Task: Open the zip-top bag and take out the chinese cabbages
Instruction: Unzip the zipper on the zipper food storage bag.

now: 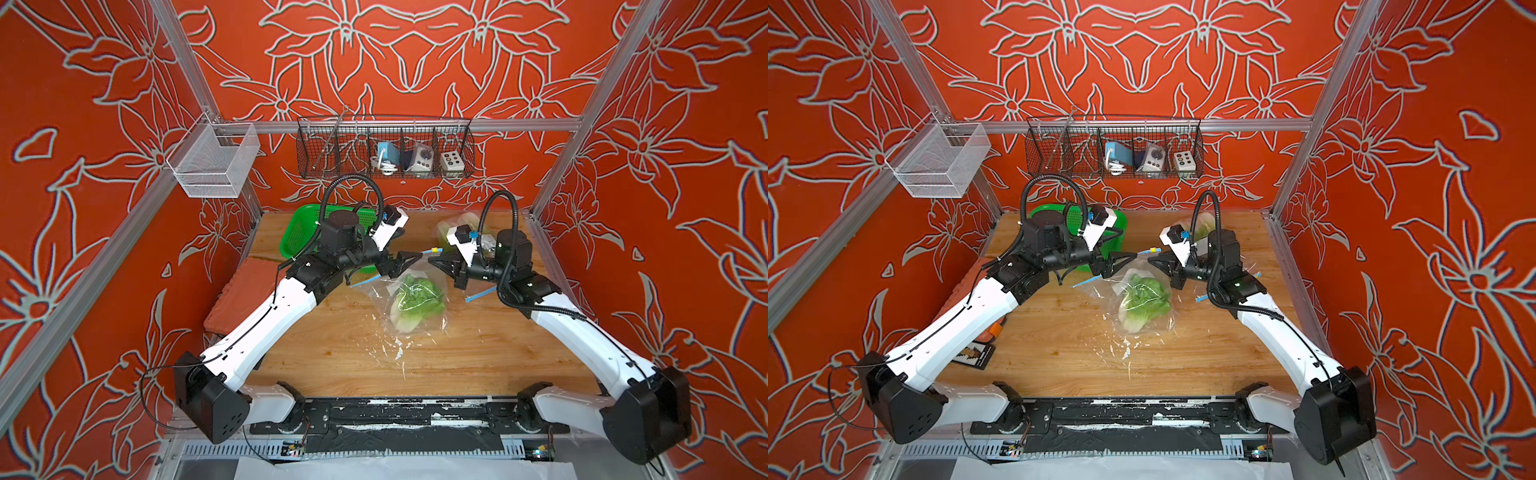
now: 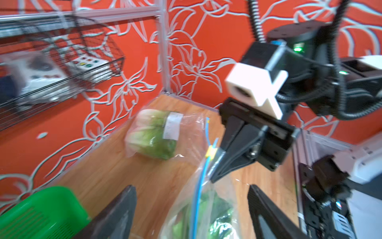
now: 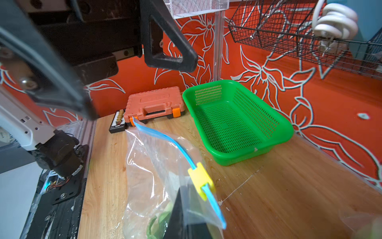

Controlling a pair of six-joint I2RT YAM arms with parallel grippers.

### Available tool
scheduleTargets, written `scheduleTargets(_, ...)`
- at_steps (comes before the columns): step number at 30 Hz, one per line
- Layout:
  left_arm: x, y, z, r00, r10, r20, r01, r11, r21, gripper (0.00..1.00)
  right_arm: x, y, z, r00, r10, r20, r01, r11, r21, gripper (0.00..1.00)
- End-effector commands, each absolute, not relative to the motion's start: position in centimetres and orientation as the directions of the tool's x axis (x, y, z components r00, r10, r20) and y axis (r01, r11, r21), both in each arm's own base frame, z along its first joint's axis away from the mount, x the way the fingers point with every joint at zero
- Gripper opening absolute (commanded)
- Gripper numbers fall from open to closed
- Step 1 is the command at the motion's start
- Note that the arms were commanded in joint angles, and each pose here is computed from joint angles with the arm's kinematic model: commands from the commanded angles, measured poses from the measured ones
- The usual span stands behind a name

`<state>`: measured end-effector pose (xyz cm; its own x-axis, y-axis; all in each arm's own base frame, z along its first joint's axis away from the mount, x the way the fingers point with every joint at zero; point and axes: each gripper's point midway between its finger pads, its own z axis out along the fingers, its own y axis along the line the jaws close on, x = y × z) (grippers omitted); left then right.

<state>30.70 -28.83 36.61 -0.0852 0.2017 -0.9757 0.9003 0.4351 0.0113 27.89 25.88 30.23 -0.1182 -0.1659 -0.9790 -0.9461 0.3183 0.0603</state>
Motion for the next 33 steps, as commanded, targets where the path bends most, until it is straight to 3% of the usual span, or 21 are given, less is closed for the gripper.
scheduleTargets(1, 28.4, -30.4, 36.9, 0.062, 0.223, -0.973, 0.949, 0.288, 0.127, 0.75, 25.7, 26.2, 30.9, -0.081, -0.162, -0.983, -0.973, 0.226, 0.043, 0.0)
scheduleTargets(3, 28.1, -30.7, 37.0, 0.086, 0.215, -0.973, 0.952, 0.269, 0.144, 0.69, 25.1, 26.3, 30.8, -0.085, -0.17, -0.982, -0.979, 0.199, 0.05, 0.0)
scheduleTargets(15, 29.7, -32.4, 34.9, -0.003, 0.254, -0.967, 0.969, 0.239, 0.06, 0.62, 25.1, 26.1, 30.7, -0.086, -0.188, -0.978, -0.975, 0.216, 0.044, 0.0)
scheduleTargets(19, 30.2, -32.8, 34.9, -0.009, 0.248, -0.969, 0.969, 0.241, 0.053, 0.47, 24.9, 26.2, 30.8, -0.088, -0.183, -0.979, -0.978, 0.202, 0.051, 0.0)
scheduleTargets(22, 30.2, -33.3, 34.7, -0.011, 0.255, -0.967, 0.973, 0.224, 0.048, 0.45, 24.9, 26.2, 30.9, -0.088, -0.183, -0.979, -0.978, 0.203, 0.05, 0.0)
scheduleTargets(26, 30.0, -33.7, 33.9, -0.028, 0.278, -0.96, 0.979, 0.2, 0.029, 0.34, 25.1, 26.1, 31.0, -0.086, -0.182, -0.979, -0.975, 0.217, 0.046, 0.0)
scheduleTargets(33, 30.1, -33.0, 32.5, -0.07, 0.332, -0.941, 0.972, 0.236, 0.011, 0.56, 26.4, 25.5, 30.8, -0.103, -0.184, -0.978, -0.95, 0.311, 0.041, 0.0)
